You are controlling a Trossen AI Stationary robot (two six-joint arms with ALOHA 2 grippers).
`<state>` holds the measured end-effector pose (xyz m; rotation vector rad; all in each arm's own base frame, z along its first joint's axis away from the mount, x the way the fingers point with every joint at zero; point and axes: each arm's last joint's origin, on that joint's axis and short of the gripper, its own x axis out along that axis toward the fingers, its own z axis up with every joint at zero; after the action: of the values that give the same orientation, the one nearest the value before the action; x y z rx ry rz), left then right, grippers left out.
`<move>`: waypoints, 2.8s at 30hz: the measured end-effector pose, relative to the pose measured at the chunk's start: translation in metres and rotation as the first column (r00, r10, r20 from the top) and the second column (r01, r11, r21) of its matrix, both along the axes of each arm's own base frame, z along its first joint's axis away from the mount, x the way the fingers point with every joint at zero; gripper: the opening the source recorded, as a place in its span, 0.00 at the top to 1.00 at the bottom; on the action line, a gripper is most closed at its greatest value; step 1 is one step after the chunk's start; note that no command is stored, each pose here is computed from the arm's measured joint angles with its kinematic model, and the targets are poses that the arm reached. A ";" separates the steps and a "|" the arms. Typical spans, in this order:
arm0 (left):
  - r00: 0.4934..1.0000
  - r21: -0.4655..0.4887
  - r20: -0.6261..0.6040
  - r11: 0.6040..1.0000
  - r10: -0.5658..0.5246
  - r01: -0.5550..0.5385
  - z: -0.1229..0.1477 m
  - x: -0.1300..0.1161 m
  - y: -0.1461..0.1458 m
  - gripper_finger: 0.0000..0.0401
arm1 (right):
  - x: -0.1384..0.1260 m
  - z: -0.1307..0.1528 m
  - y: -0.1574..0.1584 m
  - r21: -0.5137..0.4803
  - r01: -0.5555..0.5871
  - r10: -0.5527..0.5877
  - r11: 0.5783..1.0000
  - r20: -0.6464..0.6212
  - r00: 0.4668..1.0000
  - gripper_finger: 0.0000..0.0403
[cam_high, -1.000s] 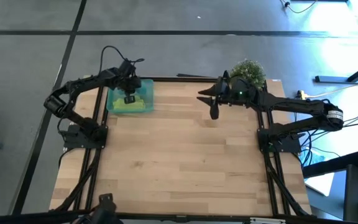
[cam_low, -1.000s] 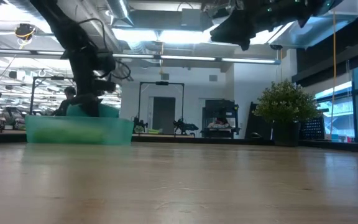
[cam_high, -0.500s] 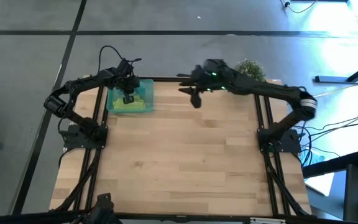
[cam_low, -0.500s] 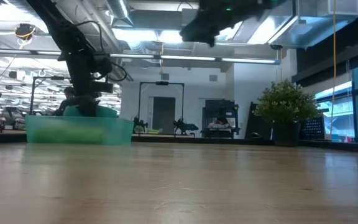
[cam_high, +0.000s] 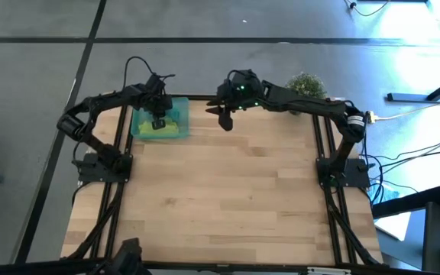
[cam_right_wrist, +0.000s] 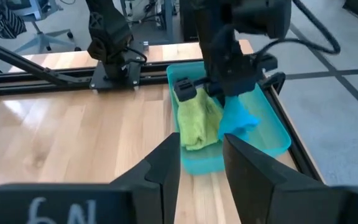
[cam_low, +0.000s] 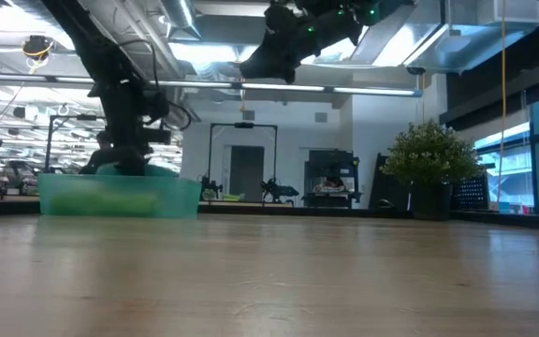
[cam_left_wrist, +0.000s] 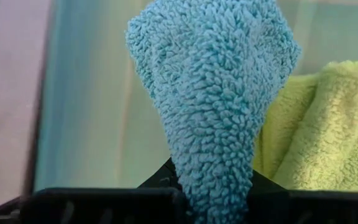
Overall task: Roll microfiber towels into tight, uniform cylinder then place into a basket
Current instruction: Put the blue microfiber cloth into the blue bin, then return to Home Position
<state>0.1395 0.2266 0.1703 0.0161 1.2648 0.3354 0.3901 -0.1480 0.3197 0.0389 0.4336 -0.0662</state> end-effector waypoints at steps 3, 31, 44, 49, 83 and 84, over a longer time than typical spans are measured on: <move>1.000 -0.031 -0.014 1.000 0.002 -0.002 -0.010 0.002 0.003 0.94 | 0.000 0.000 0.000 0.000 0.000 0.000 1.000 -0.002 1.000 0.70; 0.998 -0.102 -0.048 0.994 0.027 -0.032 -0.021 0.001 0.002 0.94 | 0.000 0.000 0.000 0.002 0.002 -0.002 1.000 0.002 1.000 0.70; 0.999 -0.102 -0.055 0.995 -0.002 -0.003 -0.021 0.001 0.001 0.64 | 0.000 0.000 0.000 0.001 0.001 -0.001 1.000 0.002 1.000 0.70; 0.998 -0.101 -0.055 0.995 -0.003 -0.003 -0.021 0.001 0.001 0.42 | 0.000 0.000 0.000 0.001 0.001 -0.001 1.000 0.001 1.000 0.70; 0.973 0.001 0.171 0.988 0.153 -0.156 0.138 0.009 -0.037 0.01 | 0.000 -0.001 0.000 0.002 0.002 -0.002 1.000 0.001 1.000 0.70; 0.966 0.007 0.213 0.989 0.144 -0.149 0.146 0.008 -0.048 0.01 | 0.000 -0.001 0.000 0.002 0.002 -0.002 1.000 0.001 1.000 0.70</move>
<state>0.1471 0.1786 0.3166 -0.0918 1.0528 0.4674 0.3905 -0.1482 0.3190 0.0418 0.4327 -0.0676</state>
